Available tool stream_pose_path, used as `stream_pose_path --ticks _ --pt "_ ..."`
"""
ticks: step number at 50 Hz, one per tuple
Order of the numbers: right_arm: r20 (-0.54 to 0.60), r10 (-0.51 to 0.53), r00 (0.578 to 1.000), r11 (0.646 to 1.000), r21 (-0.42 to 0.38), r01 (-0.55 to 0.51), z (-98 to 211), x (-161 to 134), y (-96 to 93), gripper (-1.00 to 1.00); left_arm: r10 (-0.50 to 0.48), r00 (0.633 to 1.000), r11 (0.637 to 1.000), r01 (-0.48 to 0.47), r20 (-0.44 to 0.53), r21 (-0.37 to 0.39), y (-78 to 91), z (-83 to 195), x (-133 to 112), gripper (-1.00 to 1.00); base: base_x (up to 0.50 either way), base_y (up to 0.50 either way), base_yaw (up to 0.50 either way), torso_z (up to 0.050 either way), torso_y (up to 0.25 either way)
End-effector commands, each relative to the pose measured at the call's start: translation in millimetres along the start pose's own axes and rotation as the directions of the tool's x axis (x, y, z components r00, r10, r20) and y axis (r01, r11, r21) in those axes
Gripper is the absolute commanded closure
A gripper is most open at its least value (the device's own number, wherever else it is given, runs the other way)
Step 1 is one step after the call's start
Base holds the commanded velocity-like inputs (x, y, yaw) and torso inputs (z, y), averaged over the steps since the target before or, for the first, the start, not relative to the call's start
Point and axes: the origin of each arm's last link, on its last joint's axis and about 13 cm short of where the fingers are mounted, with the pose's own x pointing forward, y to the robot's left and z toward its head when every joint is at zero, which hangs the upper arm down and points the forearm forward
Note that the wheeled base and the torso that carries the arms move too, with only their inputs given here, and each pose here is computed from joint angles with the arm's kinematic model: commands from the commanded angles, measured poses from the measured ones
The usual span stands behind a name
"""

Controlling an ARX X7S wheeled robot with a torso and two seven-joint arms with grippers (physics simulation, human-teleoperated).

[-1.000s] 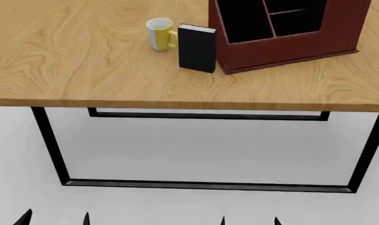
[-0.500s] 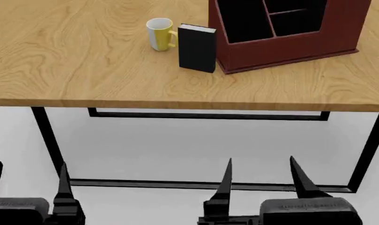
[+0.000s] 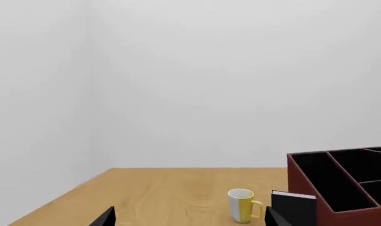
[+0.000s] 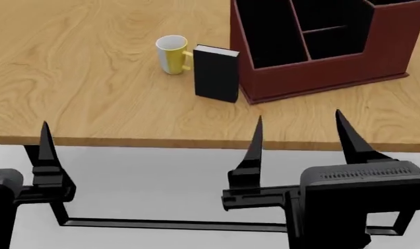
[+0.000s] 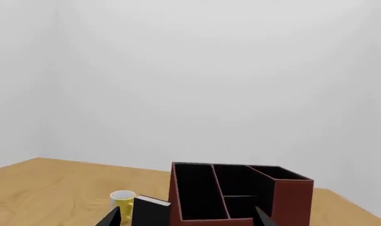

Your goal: Pick up the book and place it in the back compartment of the caddy.

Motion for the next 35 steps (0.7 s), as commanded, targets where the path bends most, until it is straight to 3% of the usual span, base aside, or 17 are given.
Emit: stream_pose_path --ticks 1,35 --pt "0.011 -0.009 1.0 1.0 -0.014 0.009 7.3 1.1 -1.3 -1.0 -0.015 1.0 1.0 0.015 -0.007 -0.026 1.0 -0.2 4.9 -1.0 0.5 -0.12 0.0 0.0 0.0" --pt "0.023 -0.028 0.999 0.998 -0.054 0.029 14.3 -2.8 -0.1 -1.0 -0.035 0.999 0.999 0.035 0.0 -0.017 -2.6 2.1 0.8 -1.0 0.49 -0.24 0.0 0.0 0.001"
